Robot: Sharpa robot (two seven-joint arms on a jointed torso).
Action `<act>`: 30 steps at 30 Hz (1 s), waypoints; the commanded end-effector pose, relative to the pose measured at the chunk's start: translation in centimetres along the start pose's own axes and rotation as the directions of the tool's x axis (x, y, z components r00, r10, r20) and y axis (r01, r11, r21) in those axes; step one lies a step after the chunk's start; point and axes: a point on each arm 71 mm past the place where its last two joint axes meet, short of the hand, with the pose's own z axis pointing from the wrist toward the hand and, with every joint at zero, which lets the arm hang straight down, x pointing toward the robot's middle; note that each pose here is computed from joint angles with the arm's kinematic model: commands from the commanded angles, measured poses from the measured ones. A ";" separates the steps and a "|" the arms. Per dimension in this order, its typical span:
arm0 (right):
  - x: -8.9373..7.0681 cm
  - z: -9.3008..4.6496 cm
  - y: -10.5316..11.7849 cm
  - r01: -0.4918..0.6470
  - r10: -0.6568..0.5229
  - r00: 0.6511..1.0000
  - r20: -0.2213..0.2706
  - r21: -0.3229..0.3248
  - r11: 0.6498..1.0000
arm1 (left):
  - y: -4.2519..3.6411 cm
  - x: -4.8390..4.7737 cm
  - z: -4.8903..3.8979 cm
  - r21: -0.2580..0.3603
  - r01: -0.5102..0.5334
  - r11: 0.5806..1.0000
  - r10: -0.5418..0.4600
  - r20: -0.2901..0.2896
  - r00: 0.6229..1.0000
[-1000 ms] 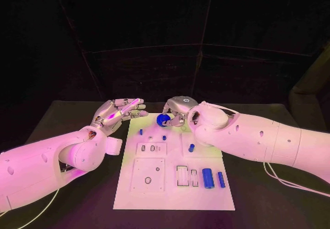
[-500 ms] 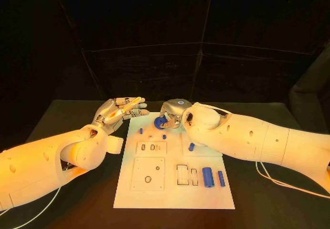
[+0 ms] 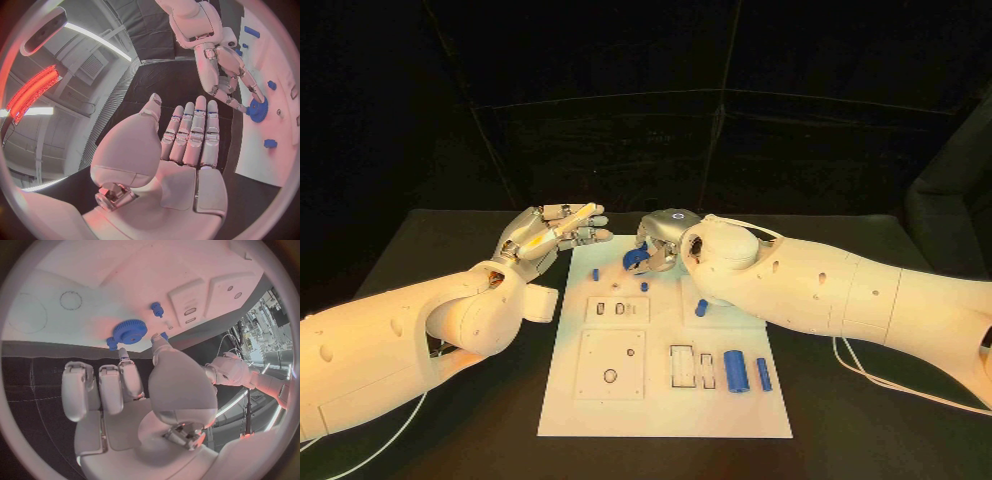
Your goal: Assemble the parts on the task board
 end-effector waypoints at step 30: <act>-1.7 -9.6 -15.2 -0.424 0.428 0.896 0.121 -0.055 0.904 | -0.19 -0.59 0.00 0.010 -0.005 1.000 0.005 0.008 1.000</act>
